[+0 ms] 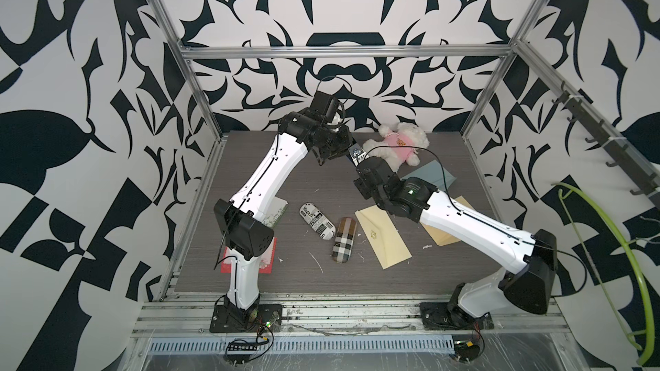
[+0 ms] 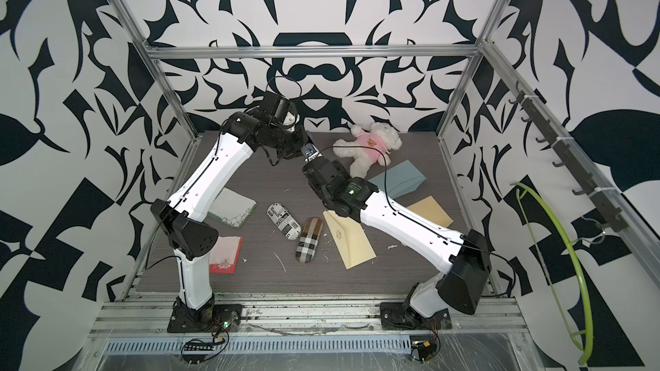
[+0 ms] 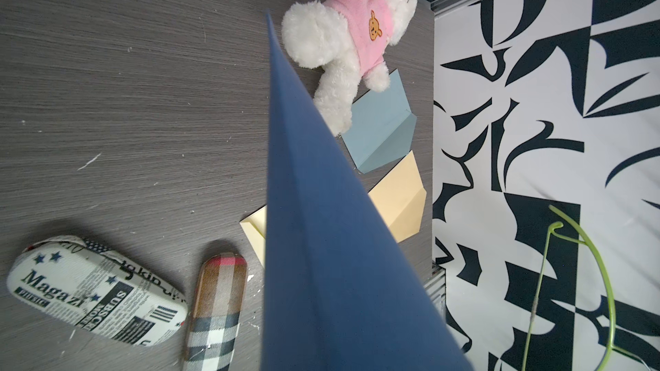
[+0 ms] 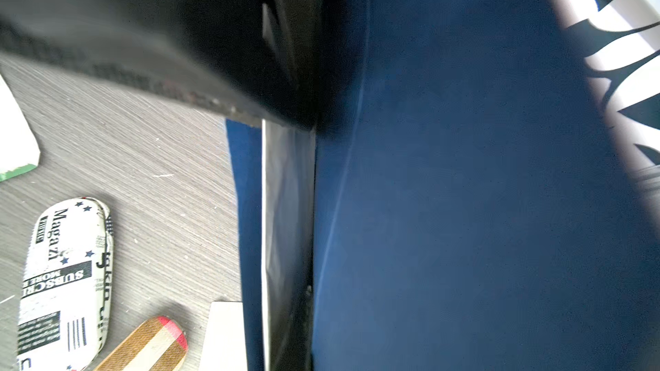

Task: Take the letter paper out of the envelope
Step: Take out the letter paper from the envelope.

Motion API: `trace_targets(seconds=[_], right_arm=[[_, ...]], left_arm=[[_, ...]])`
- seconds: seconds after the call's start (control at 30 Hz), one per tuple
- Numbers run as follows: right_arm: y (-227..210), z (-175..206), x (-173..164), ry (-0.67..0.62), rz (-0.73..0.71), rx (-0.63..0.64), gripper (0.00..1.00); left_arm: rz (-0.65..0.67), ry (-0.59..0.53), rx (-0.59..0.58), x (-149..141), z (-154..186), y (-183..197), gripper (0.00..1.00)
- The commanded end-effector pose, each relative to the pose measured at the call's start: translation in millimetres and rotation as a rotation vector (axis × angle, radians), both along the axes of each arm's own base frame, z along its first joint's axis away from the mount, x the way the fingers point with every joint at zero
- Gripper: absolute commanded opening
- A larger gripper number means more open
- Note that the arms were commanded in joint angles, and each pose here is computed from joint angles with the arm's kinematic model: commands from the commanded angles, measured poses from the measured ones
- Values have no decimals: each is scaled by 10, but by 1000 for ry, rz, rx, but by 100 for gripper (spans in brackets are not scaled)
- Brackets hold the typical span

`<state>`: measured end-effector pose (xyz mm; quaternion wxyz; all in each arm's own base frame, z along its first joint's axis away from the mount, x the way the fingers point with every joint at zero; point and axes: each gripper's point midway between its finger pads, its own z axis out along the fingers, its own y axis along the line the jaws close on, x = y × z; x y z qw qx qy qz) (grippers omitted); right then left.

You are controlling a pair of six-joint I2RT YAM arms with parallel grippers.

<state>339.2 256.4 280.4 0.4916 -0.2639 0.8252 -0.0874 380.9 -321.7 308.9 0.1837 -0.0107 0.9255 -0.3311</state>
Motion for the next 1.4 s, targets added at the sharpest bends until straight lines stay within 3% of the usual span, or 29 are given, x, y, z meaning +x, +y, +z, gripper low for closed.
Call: trace_targets(seconds=[0.0,0.27,0.7,0.93,1.37], right_arm=[[49,507,35,-140,-28,91,0],[96,484,17,-168,-27,68,0],[133,329,100,-192,-32,30,0],[14,84,254,-122,-36,40,0],[-26,-100,422,37,6,158,0]], left_arm=[[5,13,25,1,-65,4,16],[27,8,10,31,-41,-1,0],[89,9,-84,53,176,-38,0],[157,-19,-236,57,544,-45,0],[162,-13,-335,57,762,-66,0]])
